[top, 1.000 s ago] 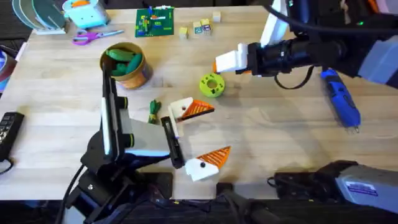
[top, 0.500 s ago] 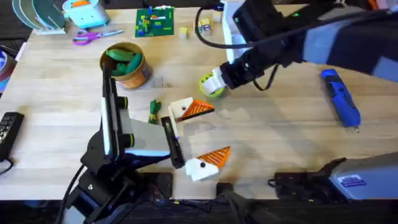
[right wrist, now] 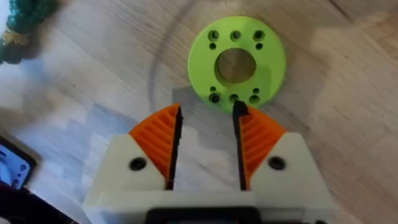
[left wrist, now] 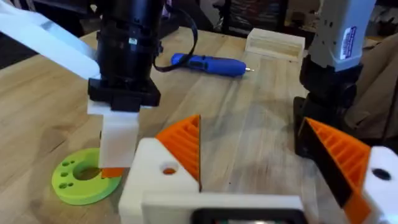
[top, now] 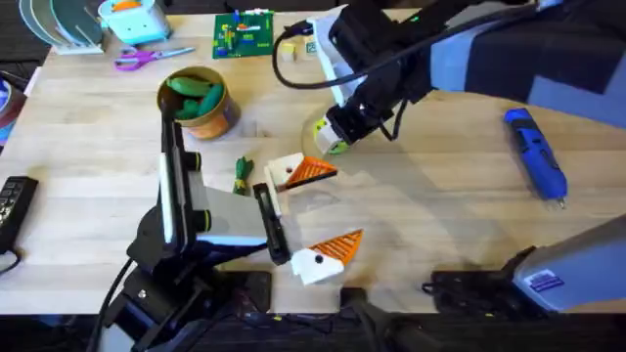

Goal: Pick up the gripper from the table and insert it into the empty holder that is missing its gripper. Then pick up a screw, insert it into the mounting hole, and use the screwdriver to tighten it. Finally, clean up the table by picking up the vegetable and placing it into the bucket.

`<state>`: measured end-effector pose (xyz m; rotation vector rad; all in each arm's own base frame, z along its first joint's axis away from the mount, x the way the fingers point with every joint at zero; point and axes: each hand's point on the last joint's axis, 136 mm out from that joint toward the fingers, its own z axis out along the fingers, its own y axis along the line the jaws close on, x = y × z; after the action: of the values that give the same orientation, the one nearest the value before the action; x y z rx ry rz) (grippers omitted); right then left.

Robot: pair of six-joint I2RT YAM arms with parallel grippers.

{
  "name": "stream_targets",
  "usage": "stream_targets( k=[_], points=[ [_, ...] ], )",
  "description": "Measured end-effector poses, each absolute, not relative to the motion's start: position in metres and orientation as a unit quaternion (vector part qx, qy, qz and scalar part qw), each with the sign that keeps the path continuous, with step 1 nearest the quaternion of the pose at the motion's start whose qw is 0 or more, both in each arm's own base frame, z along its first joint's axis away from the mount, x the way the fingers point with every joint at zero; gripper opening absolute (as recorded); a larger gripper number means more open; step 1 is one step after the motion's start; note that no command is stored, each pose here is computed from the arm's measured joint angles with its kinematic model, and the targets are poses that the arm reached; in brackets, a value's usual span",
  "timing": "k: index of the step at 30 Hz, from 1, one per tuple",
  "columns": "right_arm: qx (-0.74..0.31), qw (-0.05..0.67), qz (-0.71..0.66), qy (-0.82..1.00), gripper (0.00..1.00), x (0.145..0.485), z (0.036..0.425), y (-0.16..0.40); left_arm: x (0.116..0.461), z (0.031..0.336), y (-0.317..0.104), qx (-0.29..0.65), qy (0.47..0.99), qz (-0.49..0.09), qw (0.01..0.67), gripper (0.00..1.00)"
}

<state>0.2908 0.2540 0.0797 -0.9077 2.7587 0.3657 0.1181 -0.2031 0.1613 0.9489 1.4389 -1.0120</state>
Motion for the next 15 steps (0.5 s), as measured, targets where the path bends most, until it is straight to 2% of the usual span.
stream_targets(
  k=[9, 15],
  points=[
    [-0.321, 0.112, 0.094, 0.936, 0.392, 0.294, 0.068, 0.256, 0.118, 0.161, -0.203, 0.399, 0.605, -0.426, 0.541, 0.992],
    [-0.322, 0.109, 0.090, 0.936, 0.366, 0.296, 0.062, 0.256, 0.118, 0.161, -0.203, 0.399, 0.605, -0.426, 0.541, 0.994]
  ],
)
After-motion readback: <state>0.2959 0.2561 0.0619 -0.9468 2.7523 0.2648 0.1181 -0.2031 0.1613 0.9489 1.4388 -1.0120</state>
